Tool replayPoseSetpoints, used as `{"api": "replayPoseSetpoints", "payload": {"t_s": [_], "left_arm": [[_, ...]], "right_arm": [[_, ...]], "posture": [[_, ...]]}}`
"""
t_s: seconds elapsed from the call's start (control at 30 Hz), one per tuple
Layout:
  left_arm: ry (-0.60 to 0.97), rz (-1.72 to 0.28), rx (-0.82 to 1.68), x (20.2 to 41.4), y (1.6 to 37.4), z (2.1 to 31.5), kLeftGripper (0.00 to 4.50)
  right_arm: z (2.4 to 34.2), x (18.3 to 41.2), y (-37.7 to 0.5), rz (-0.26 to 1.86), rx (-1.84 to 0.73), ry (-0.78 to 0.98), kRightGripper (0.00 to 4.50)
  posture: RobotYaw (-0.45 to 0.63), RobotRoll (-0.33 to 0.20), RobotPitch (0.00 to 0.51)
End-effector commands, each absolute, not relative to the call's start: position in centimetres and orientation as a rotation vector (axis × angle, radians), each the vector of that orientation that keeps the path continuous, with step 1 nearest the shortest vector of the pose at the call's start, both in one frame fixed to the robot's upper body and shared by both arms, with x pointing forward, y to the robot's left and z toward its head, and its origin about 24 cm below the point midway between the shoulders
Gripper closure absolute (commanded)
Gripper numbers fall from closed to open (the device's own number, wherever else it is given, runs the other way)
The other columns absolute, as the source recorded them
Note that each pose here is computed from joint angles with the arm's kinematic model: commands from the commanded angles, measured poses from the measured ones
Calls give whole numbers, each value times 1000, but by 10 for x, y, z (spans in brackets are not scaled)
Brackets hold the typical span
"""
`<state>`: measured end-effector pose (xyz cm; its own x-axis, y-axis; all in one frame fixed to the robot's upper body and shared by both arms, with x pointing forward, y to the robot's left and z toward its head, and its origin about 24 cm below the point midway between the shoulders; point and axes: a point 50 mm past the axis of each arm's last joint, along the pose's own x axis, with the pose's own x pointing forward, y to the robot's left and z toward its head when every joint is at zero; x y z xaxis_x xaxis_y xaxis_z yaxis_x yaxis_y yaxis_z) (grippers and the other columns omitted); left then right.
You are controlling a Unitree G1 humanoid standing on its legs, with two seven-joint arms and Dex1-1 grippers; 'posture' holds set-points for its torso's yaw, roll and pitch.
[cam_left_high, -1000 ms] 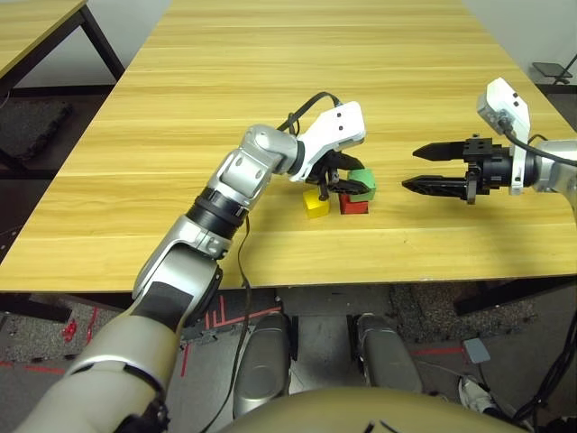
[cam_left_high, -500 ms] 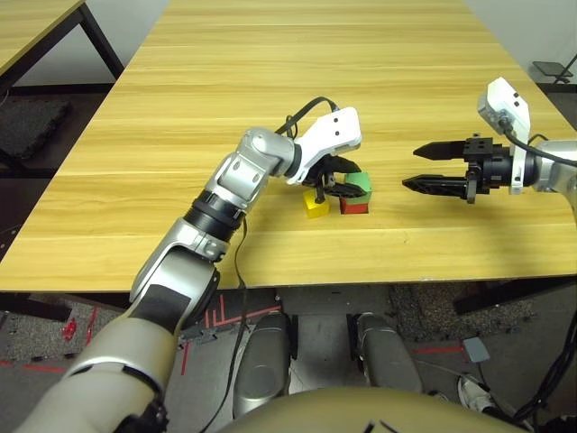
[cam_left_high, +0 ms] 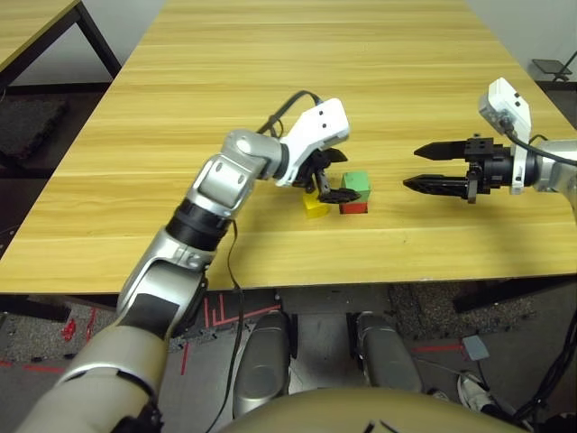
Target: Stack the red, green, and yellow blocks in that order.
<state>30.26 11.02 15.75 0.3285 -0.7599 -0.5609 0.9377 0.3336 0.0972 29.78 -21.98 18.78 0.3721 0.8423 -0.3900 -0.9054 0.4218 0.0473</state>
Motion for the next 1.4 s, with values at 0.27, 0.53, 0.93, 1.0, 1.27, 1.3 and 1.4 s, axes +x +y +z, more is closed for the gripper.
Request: {"api": "replayPoseSetpoints", "payload": {"t_s": [0.27,0.53,0.93,1.0,1.27,1.3,1.4], "left_arm": [[517,-1048,432,302,117,120,44],[536,-1033,473,306,116,112,443],[494,-1146,509,307,106,197,2628],[468,-1169,507,307,100,215,2628],[420,-1242,512,310,76,237,2628],[424,-1244,518,311,74,234,2628],[441,-1256,525,315,69,227,2628]], "right_arm": [[192,304,-215,1155,-205,377,0],[191,304,-214,1151,-200,370,0],[187,296,-220,1140,-185,384,0],[186,295,-220,1140,-184,384,0],[186,294,-219,1140,-183,382,0],[186,294,-218,1141,-181,382,0],[185,293,-217,1141,-177,382,0]], "posture": [[180,-144,75],[165,-136,76],[156,-113,77],[153,-110,72],[145,-98,69],[139,-97,69],[130,-97,70]]}}
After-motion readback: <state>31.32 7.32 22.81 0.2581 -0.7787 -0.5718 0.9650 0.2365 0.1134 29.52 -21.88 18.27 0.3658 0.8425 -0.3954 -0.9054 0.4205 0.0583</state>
